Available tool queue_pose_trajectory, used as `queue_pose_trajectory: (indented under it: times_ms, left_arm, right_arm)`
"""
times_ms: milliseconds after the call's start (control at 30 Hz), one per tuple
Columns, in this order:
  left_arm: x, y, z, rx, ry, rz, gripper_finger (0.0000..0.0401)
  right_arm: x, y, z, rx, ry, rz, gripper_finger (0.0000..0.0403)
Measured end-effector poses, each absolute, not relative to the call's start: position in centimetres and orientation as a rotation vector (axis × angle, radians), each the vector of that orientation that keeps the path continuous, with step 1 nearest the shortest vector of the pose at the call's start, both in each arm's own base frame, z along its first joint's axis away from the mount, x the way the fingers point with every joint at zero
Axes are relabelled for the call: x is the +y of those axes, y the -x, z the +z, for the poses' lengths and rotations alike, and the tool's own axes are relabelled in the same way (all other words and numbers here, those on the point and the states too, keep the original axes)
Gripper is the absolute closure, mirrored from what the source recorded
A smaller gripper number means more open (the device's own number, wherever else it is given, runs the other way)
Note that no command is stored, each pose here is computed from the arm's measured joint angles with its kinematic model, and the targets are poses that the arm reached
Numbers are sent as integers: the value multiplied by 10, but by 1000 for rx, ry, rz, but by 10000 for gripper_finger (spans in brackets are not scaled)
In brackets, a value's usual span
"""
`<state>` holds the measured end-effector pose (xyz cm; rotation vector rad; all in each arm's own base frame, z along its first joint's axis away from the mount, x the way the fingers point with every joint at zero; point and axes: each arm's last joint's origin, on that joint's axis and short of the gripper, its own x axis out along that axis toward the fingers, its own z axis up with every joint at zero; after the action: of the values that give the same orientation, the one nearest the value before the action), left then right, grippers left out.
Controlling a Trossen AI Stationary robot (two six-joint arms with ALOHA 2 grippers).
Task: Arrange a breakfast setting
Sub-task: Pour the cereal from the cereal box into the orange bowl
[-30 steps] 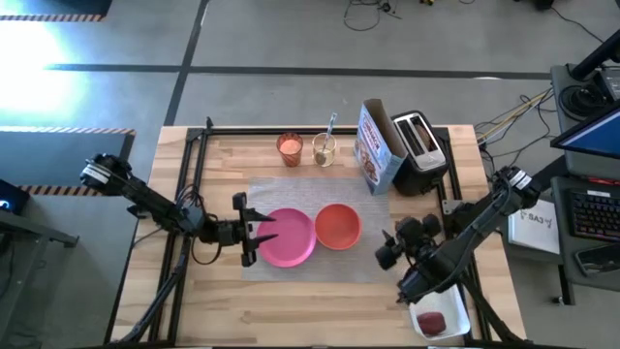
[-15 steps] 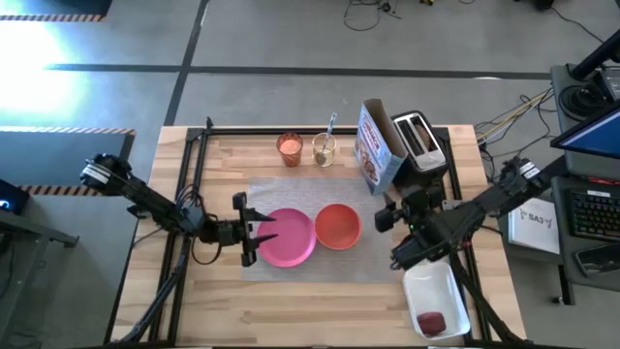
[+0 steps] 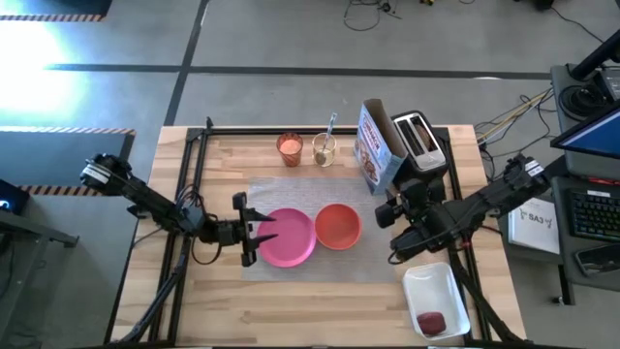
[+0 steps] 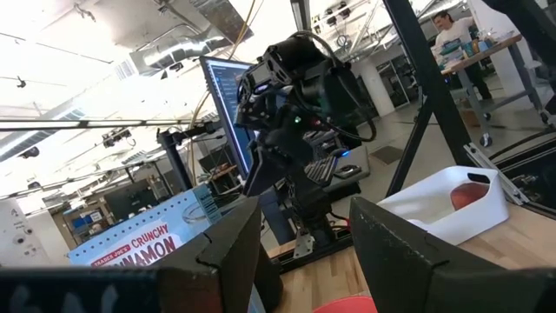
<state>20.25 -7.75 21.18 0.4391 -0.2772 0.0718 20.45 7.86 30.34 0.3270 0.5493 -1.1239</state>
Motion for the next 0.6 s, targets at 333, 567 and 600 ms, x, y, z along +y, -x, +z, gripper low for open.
queue_pose_trajectory:
  times_ms: [333, 567, 600]
  left_arm:
    - [-78, -203, 210, -255, -450, 66, 239]
    - [-77, -203, 210, -255, -450, 69, 239]
    - [-77, -203, 210, -255, -450, 68, 239]
  right_arm:
    - [51, -197, 316, 591, -389, -1173, 197]
    - [39, -194, 321, 631, -377, -1186, 200]
    - [38, -194, 321, 630, -378, -1189, 205]
